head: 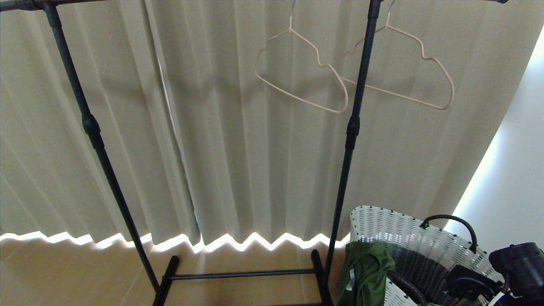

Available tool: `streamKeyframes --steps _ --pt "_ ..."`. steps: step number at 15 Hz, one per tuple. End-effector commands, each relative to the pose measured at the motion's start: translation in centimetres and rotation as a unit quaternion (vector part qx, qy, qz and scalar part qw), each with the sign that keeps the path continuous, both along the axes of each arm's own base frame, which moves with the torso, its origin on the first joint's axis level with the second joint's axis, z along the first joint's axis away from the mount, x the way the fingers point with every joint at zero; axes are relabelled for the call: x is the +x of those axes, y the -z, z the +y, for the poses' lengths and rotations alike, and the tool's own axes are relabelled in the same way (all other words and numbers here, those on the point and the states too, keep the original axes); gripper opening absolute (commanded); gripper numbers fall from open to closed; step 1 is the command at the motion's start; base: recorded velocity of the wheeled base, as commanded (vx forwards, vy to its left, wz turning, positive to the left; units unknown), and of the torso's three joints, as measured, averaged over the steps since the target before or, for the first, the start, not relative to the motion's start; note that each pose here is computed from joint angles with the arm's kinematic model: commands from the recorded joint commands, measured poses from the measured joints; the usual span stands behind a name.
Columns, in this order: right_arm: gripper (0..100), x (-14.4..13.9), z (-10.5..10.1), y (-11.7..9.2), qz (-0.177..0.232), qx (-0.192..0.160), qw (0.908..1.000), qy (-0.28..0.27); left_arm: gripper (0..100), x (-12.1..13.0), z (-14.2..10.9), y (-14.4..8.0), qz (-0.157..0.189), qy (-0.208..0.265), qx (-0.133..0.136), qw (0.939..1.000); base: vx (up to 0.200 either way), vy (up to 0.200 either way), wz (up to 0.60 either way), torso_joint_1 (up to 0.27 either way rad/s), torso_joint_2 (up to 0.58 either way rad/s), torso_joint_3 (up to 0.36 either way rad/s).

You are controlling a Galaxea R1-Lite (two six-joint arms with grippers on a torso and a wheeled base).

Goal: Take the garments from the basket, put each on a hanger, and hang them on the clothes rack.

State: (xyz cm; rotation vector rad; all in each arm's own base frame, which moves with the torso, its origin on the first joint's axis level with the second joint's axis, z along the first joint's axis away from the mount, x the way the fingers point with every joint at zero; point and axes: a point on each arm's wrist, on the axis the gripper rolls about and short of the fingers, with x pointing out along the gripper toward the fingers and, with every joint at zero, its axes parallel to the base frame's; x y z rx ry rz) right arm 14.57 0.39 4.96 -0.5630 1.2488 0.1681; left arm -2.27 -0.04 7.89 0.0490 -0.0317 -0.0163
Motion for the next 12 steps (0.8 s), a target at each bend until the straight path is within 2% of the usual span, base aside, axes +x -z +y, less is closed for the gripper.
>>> streamKeyframes --steps 1,2,3,8,11,12 --pt "100 0.1 0.0 0.3 0.012 0.000 0.9999 0.001 100 0.0 0.0 0.0 0.000 0.000 -0.001 1.0000 0.000 0.000 0.00 0.000 0.00 0.000" --pt "100 0.1 0.0 0.4 0.014 0.000 0.9999 0.001 100 0.0 0.0 0.0 0.000 0.000 -0.001 1.0000 0.000 0.000 0.00 0.000 0.00 0.000" --pt "0 0.2 0.0 0.4 0.013 0.000 0.9999 0.001 100 0.0 0.0 0.0 -0.001 -0.001 -0.001 1.0000 0.000 0.000 0.00 0.000 0.00 0.000" --pt "0 0.0 0.0 0.1 0.003 0.005 1.0000 0.001 100 0.0 0.0 0.0 0.000 -0.002 -0.003 1.0000 0.000 0.000 0.00 0.000 0.00 0.000" --pt "0 -1.0 -0.1 -2.3 -0.084 0.016 0.9962 0.013 100 0.0 0.0 0.0 0.000 -0.001 -0.003 1.0000 0.000 0.000 0.00 0.000 0.00 0.000" --pt "0 -2.0 -0.1 -3.8 -0.143 0.026 0.9892 0.022 100 0.0 0.0 0.0 0.000 -0.001 -0.003 1.0000 0.000 0.000 0.00 0.000 0.00 0.000"
